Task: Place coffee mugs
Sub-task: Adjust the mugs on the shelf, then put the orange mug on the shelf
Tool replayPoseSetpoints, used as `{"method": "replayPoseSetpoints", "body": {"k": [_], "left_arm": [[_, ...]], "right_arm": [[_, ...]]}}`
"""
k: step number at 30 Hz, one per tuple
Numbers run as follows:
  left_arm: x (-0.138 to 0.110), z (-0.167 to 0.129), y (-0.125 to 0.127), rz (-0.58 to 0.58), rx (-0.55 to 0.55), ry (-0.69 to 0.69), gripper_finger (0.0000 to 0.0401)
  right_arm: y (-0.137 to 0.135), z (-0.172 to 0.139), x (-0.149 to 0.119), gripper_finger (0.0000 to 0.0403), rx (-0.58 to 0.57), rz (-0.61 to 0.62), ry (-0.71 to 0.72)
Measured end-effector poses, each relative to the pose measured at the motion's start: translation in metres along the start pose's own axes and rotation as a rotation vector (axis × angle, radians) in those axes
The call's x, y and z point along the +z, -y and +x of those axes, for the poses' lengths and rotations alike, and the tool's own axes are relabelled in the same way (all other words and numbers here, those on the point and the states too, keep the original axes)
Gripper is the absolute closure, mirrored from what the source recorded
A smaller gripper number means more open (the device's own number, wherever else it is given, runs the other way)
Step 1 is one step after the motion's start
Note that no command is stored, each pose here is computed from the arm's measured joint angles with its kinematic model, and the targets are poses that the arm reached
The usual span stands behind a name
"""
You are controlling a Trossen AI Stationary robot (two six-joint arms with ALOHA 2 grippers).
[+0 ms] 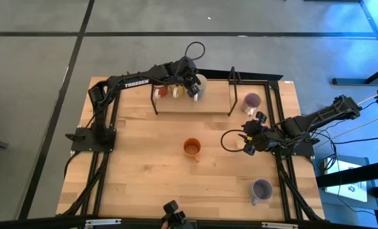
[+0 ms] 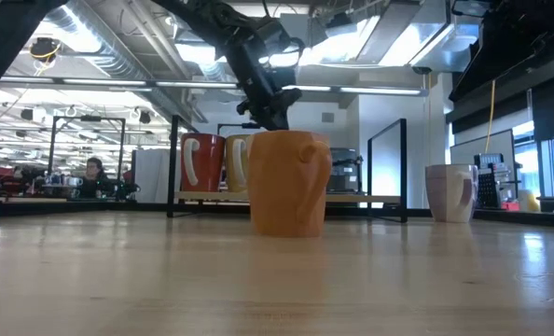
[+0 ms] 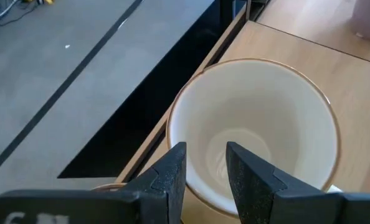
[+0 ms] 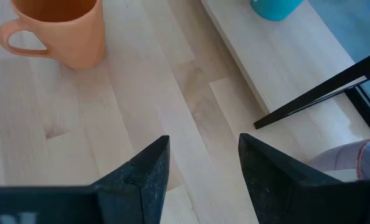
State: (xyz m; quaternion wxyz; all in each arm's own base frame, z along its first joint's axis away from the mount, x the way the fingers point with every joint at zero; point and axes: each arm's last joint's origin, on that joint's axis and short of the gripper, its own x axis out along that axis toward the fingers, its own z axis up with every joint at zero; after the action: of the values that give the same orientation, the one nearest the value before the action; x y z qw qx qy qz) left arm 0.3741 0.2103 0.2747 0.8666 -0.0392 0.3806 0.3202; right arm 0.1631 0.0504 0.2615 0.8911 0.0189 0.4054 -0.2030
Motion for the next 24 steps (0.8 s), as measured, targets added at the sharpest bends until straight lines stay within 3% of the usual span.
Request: {"method": "replayPoseSetpoints", "body": {"k": [12, 19, 24], "left_arm": [[-0.004, 0.000, -0.003, -0.006, 0.111, -0.045, 0.0293], [-0.002, -0.002, 0.001, -0.006, 0.098, -0.027, 0.0293], [0.007, -0.020, 0.006, -0.011, 0.056, 0.048, 0.0293]], "right_arm": [[0.000, 0.000, 0.000, 0.0224, 0.003, 0.004, 0.001], [0.000, 0.000, 0.000, 0.0224, 0.004, 0.005, 0.001], [0.000, 0.000, 0.000, 0.0224, 0.004, 0.005, 0.001]]}}
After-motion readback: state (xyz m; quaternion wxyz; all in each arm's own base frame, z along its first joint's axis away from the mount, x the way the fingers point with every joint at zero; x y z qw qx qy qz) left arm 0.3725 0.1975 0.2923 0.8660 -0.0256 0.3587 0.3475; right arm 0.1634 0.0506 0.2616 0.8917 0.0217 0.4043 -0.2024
